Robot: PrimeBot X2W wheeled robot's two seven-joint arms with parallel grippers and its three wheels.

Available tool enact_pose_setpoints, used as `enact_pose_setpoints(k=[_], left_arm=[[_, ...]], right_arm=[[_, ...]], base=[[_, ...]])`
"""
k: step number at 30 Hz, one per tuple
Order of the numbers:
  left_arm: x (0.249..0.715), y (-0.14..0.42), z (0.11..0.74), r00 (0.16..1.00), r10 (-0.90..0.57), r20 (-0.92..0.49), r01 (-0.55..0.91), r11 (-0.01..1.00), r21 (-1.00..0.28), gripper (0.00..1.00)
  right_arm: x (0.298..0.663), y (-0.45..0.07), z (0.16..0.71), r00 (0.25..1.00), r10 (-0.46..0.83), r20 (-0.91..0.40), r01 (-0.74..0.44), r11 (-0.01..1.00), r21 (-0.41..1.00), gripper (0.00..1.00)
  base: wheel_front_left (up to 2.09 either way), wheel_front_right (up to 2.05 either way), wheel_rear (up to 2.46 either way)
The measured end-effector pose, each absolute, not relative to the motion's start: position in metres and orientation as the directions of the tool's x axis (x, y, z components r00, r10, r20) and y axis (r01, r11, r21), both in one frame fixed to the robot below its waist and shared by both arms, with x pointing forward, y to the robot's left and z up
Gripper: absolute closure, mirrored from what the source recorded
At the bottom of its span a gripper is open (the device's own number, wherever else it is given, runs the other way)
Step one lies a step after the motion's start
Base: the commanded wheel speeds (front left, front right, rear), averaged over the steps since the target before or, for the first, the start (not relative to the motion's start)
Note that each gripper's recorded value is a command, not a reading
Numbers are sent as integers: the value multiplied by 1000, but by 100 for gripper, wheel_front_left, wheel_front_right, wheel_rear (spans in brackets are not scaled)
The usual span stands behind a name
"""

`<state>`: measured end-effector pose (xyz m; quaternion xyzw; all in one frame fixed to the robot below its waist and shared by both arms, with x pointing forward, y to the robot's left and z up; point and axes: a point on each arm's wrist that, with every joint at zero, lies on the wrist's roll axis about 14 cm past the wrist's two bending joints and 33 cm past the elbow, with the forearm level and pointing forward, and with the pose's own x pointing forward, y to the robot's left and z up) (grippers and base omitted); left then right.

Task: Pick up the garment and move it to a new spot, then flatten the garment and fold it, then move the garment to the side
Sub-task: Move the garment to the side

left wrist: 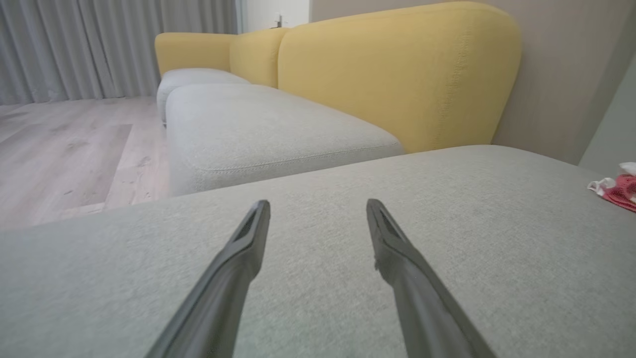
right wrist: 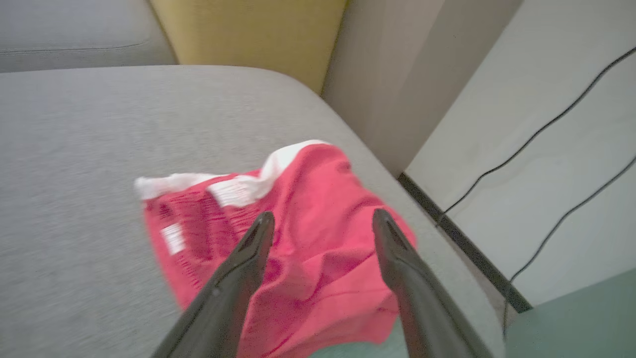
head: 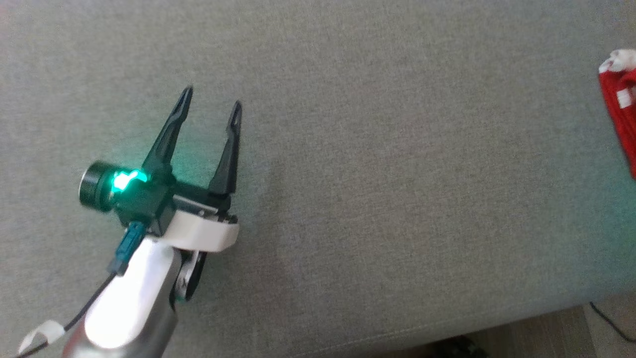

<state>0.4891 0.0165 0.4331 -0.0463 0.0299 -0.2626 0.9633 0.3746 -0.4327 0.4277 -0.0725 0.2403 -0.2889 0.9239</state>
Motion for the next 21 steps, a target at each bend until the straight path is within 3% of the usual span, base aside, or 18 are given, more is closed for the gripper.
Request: enact_pose_setpoints(k=[10,21], left_arm=[[456,68,439,934,-346,-93,338,936,-94,0],[416,156,456,992,-78,-101,74,996,-43,0]], right_arm=[[403,-292,458,930,-235,-282,212,971,-109,0],[421,-180,498,988,74,-139,-70,997,39,0]], base=[[0,0,0],[0,0,0]])
